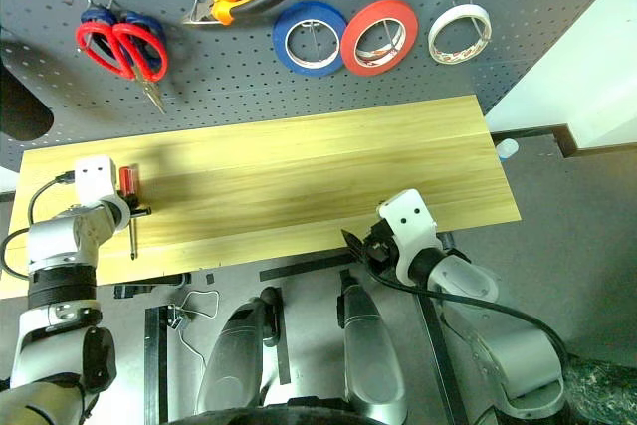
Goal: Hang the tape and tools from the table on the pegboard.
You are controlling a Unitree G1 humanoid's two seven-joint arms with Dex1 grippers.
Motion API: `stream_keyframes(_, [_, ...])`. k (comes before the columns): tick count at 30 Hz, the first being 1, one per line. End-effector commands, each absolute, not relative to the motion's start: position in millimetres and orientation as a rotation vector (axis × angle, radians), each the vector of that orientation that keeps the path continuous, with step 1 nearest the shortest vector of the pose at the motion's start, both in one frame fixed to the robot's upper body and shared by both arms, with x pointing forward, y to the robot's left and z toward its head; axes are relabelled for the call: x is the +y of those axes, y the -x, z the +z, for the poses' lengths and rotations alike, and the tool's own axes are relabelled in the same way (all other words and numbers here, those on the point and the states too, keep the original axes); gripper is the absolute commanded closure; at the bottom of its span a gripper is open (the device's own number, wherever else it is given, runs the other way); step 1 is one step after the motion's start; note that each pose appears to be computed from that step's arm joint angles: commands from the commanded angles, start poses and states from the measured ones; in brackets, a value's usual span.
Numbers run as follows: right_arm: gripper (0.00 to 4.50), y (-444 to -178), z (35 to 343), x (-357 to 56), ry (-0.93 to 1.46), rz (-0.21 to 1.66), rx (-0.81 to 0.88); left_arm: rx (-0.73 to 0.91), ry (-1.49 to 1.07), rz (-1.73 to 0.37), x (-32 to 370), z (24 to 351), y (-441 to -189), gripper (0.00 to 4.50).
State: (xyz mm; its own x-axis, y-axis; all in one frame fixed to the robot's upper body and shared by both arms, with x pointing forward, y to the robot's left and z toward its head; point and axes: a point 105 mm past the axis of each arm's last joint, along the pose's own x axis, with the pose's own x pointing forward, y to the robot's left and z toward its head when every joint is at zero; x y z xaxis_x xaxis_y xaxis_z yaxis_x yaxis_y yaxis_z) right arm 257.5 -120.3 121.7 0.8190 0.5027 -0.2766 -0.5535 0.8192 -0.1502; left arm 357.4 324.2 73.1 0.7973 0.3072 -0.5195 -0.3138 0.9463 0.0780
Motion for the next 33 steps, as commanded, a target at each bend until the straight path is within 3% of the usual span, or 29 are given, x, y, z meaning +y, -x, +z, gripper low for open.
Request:
stream_keyframes(1, [0.00, -265, 131, -116, 0.234, 0.558, 0.159, 0.514, -0.055, 0.231, 297, 78, -361, 3.79])
stream_keyframes(9, [0.00, -300, 146, -120, 0.253, 0.501, 0.029, 0.409, -0.121, 0.012, 224, 95, -362, 3.79])
stream_keyframes(15, [0.00, -325, 156, -131, 0.277, 0.436, -0.060, 0.380, -0.186, -0.092, 193, 95, -357, 3.79])
stream_keyframes(20, [0.00, -337, 158, -134, 0.287, 0.411, -0.101, 0.324, -0.356, -0.163, 180, 97, -346, 3.79])
stream_keyframes(24, [0.00, -341, 160, -139, 0.299, 0.390, -0.124, 0.341, -0.496, -0.073, 210, 67, -317, 3.79])
stream_keyframes(28, [0.00, -342, 160, -143, 0.287, 0.391, -0.135, 0.022, -0.496, 0.209, 253, 96, -299, 3.79])
stream_keyframes(33, [0.00, -315, 153, -115, 0.202, 0.689, -0.125, -0.297, -0.580, 0.347, 256, 146, -298, 3.79])
